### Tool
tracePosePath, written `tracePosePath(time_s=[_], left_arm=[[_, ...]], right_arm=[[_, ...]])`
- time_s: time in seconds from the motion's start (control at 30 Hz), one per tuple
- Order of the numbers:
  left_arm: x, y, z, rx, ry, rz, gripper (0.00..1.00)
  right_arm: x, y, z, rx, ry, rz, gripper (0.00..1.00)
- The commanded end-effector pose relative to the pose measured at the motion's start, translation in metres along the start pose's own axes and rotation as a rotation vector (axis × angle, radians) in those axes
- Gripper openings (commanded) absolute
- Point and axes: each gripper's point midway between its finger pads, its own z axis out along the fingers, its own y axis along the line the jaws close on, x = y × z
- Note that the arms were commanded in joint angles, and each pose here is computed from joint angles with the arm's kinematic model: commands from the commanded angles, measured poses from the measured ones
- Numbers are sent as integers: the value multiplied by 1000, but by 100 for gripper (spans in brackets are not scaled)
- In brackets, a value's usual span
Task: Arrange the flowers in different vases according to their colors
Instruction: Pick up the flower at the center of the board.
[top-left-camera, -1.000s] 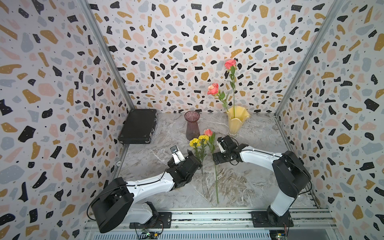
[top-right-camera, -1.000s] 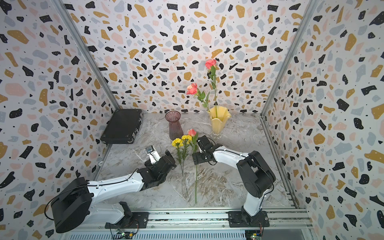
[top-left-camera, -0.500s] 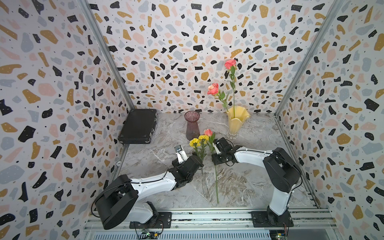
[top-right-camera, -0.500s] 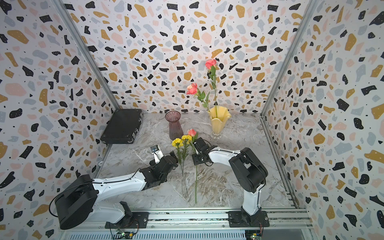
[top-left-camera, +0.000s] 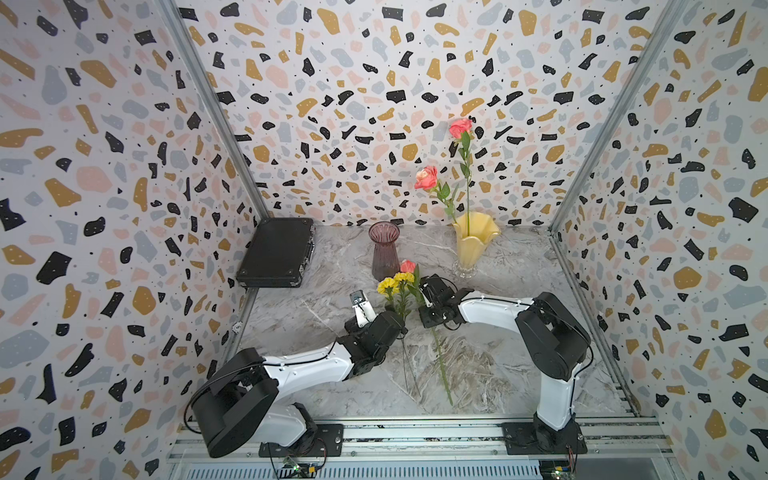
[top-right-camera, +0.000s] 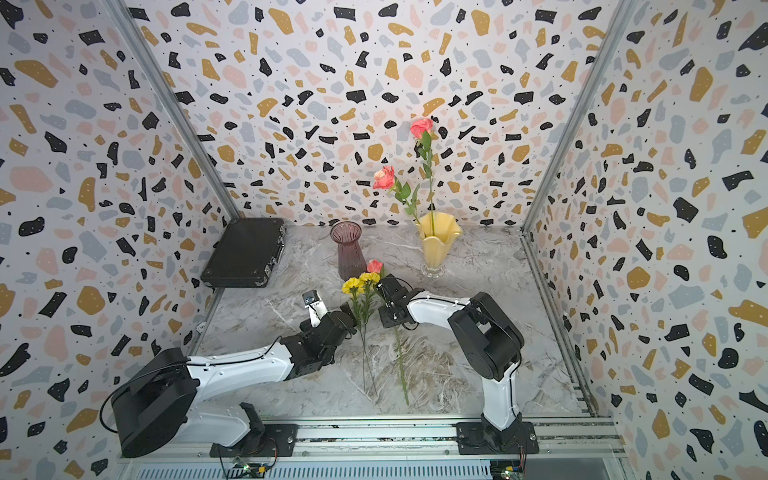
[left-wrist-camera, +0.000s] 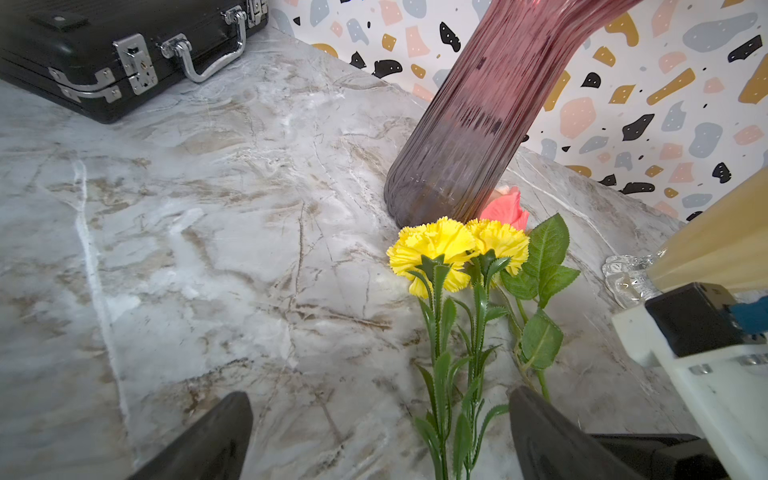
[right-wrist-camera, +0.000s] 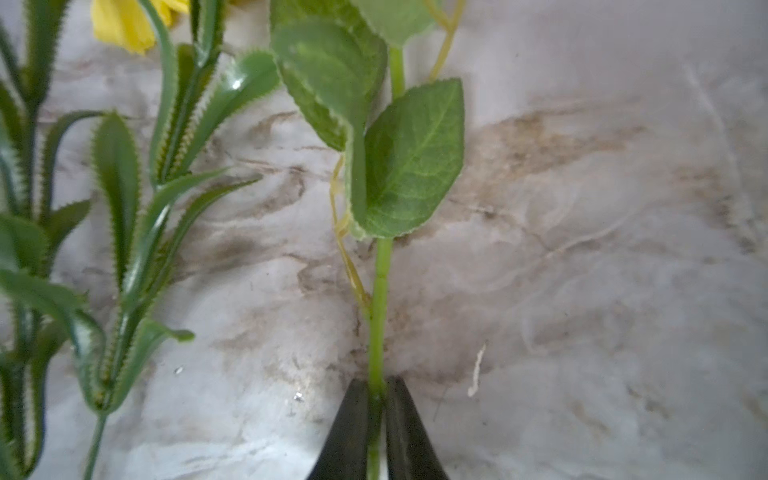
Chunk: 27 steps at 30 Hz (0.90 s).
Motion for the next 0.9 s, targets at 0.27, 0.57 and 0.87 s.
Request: tracePosePath(time_s=[0.27,0.57,0.87], left_arm=[[2,-5,3,7,0,16,99],[5,-13,5,43,15,30,100],[16,-74,-12,348,134,300,99]], right_arm=[[1,-10,-15,45,-33,19,0],[-6,-21,-31,81,-118,35,0],[-10,-28,-46,111,-160,40,0]])
